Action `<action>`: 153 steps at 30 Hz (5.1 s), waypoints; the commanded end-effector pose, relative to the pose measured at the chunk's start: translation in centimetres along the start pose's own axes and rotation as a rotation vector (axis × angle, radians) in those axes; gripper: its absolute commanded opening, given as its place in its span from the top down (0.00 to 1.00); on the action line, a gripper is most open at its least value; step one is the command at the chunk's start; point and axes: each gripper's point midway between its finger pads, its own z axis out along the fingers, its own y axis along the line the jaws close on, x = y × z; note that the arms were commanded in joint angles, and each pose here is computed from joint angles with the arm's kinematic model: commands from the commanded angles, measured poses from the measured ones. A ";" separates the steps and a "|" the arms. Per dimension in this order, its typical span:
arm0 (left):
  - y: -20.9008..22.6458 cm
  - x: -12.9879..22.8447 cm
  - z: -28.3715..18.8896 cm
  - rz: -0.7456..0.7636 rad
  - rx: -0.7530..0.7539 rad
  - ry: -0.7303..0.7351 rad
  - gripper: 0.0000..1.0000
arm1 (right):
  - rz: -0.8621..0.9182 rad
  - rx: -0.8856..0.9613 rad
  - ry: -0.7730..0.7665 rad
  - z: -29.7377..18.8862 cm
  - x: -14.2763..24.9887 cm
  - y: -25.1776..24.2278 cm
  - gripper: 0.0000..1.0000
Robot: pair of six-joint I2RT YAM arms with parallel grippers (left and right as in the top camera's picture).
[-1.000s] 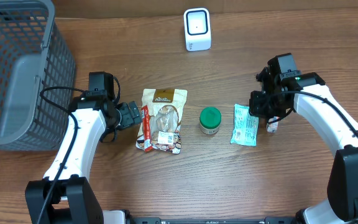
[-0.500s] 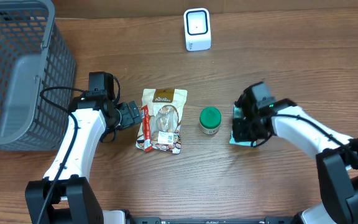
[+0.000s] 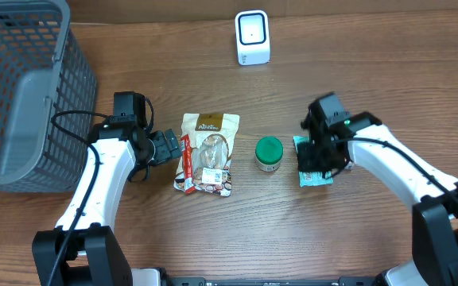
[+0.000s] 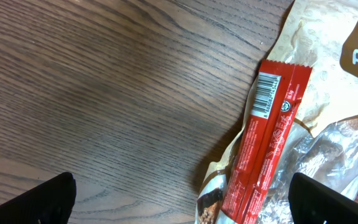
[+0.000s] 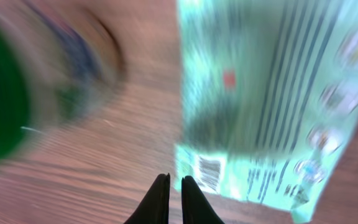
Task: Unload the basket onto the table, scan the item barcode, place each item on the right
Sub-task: 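Slide the mint-green pack left and release it with the right gripper, then move the right gripper left toward the green-lidded jar, then lower the right gripper around the green-lidded jar and close it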
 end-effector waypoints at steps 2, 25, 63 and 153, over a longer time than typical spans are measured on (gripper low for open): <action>-0.3 -0.6 -0.5 -0.006 0.006 -0.020 0.00 | -0.021 -0.009 -0.086 -2.2 -2.0 1.0 0.91; -0.3 -0.6 -0.5 -0.006 0.006 -0.020 0.00 | 0.031 0.251 -0.080 2.6 0.2 -5.5 0.85; -0.3 -0.6 -0.5 -0.006 0.006 -0.020 0.00 | 0.066 -0.084 -0.306 -11.8 -9.6 6.4 0.00; -0.3 -0.6 -0.5 -0.006 0.006 -0.020 0.00 | 0.268 0.334 0.062 4.9 -1.7 5.3 0.50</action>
